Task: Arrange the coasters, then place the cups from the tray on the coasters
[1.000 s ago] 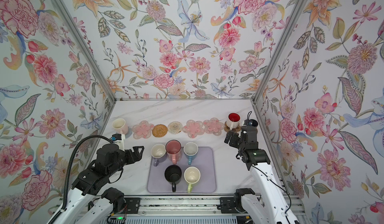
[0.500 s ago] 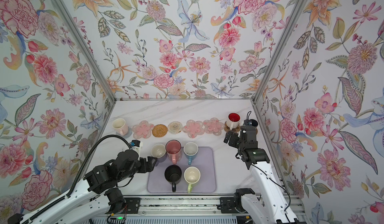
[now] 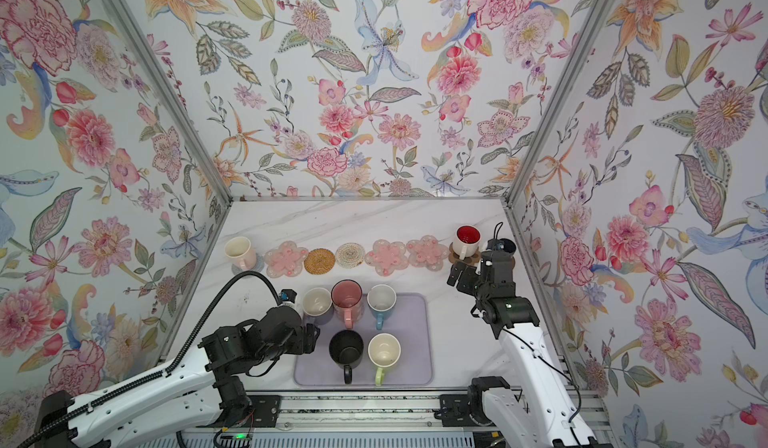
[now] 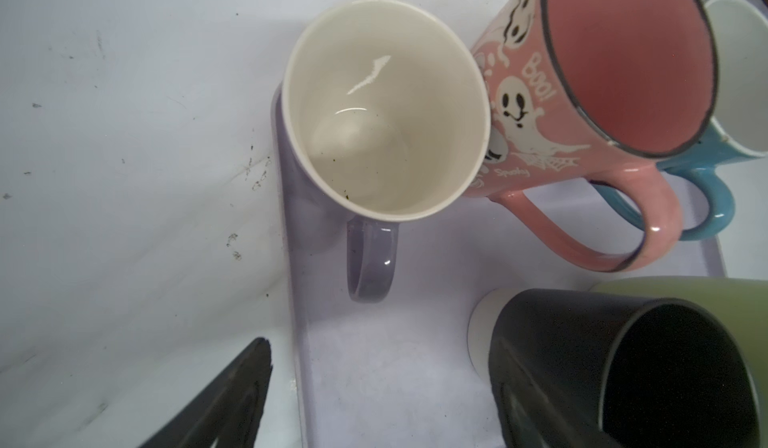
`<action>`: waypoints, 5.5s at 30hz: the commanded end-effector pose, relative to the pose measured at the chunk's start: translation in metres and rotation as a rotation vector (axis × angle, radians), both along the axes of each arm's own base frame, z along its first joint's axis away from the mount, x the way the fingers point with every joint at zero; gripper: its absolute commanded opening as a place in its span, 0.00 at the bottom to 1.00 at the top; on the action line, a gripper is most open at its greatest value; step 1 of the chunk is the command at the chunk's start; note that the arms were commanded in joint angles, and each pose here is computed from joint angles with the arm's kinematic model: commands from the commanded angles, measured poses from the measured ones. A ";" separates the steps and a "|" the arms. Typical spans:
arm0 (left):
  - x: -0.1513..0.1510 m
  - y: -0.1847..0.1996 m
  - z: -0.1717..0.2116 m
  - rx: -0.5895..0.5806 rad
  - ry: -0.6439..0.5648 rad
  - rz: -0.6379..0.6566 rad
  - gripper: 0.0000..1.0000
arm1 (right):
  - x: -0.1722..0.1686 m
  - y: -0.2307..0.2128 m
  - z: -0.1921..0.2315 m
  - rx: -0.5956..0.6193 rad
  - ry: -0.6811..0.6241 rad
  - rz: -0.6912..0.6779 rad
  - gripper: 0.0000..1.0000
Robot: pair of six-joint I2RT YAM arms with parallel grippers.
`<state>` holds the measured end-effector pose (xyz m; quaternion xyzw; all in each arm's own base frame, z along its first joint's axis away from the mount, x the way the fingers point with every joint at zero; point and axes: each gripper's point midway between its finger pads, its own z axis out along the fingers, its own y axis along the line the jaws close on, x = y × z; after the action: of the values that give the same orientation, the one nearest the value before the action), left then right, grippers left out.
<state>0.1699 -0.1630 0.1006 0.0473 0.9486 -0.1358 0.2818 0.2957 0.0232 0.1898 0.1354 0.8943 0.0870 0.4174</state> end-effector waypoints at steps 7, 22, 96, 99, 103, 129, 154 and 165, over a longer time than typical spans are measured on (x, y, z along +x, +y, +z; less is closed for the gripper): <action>0.012 -0.002 -0.009 0.084 -0.046 -0.011 0.82 | -0.001 0.005 -0.002 0.021 -0.006 0.016 0.99; 0.033 0.001 -0.020 0.101 -0.029 0.013 0.72 | -0.003 0.007 -0.001 0.025 -0.007 0.026 0.99; 0.199 0.083 0.067 0.181 -0.174 0.205 0.00 | -0.010 0.006 0.008 0.019 -0.013 0.044 0.99; 0.212 0.087 0.064 0.181 -0.170 0.211 0.00 | -0.010 0.007 0.007 0.018 -0.010 0.046 0.99; 0.225 0.090 0.055 0.190 -0.151 0.209 0.00 | -0.010 0.006 0.006 0.016 -0.008 0.044 0.99; 0.249 0.117 0.014 0.171 -0.076 0.264 0.00 | -0.010 0.002 0.006 0.012 -0.008 0.032 0.99; 0.261 0.121 0.012 0.165 -0.088 0.287 0.00 | -0.009 0.002 0.003 0.015 0.002 0.034 0.99; 0.261 0.121 -0.001 0.167 -0.054 0.285 0.00 | -0.010 0.002 0.005 0.017 -0.002 0.033 0.99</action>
<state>0.4083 -0.0438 0.0787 -0.0529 0.9592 -0.0043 0.2778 0.2879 0.0260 0.1930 0.1284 0.8936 0.1028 0.4177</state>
